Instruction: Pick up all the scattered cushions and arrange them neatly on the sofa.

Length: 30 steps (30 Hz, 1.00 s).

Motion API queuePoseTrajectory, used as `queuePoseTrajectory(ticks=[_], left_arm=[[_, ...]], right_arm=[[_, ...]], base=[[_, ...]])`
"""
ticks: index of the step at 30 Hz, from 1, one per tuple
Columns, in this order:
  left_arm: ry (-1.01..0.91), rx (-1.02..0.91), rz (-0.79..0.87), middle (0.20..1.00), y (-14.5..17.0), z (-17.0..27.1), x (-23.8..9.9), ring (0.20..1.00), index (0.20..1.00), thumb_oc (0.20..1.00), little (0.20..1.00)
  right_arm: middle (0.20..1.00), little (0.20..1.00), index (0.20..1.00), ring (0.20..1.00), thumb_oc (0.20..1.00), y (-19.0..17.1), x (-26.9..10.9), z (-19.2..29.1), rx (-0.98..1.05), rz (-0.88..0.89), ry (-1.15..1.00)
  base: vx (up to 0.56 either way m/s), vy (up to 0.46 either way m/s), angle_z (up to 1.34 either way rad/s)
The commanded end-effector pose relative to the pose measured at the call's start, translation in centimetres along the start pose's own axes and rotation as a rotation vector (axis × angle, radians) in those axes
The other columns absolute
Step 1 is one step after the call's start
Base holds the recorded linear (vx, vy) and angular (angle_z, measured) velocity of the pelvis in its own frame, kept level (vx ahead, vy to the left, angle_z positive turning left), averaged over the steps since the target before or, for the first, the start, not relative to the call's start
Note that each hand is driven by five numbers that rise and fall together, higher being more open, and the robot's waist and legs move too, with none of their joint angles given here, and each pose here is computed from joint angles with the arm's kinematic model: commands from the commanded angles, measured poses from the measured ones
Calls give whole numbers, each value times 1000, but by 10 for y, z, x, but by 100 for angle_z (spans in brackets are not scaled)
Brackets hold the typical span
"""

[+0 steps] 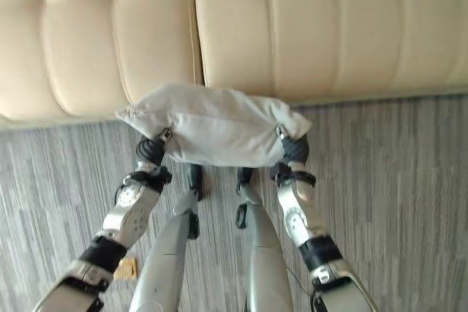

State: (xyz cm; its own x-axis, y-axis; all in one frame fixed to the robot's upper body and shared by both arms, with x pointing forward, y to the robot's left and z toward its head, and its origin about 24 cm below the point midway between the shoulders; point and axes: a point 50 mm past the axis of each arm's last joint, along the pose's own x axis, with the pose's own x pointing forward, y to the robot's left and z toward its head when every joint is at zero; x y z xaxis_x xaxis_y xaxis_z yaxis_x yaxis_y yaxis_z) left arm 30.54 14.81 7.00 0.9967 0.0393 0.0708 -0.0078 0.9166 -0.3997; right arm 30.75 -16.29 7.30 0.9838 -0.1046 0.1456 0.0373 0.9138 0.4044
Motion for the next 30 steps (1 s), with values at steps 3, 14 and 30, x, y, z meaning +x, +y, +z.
queuePoseTrajectory(ticks=[3,14,30], left_arm=[[-93,19,-230,200,-27,8,-24,200,200,200,200],[-83,197,-99,200,20,13,-59,200,200,200,200],[-67,212,27,200,29,7,-59,200,200,200,200]], right_arm=[[200,200,200,200,200,-9,-25,8,-167,102,-39],[200,200,200,200,200,-30,-54,17,-369,112,8],[200,200,200,200,200,4,-38,27,-337,156,-71]], base=[[194,-20,-1],[138,-59,-1],[135,-16,1]])
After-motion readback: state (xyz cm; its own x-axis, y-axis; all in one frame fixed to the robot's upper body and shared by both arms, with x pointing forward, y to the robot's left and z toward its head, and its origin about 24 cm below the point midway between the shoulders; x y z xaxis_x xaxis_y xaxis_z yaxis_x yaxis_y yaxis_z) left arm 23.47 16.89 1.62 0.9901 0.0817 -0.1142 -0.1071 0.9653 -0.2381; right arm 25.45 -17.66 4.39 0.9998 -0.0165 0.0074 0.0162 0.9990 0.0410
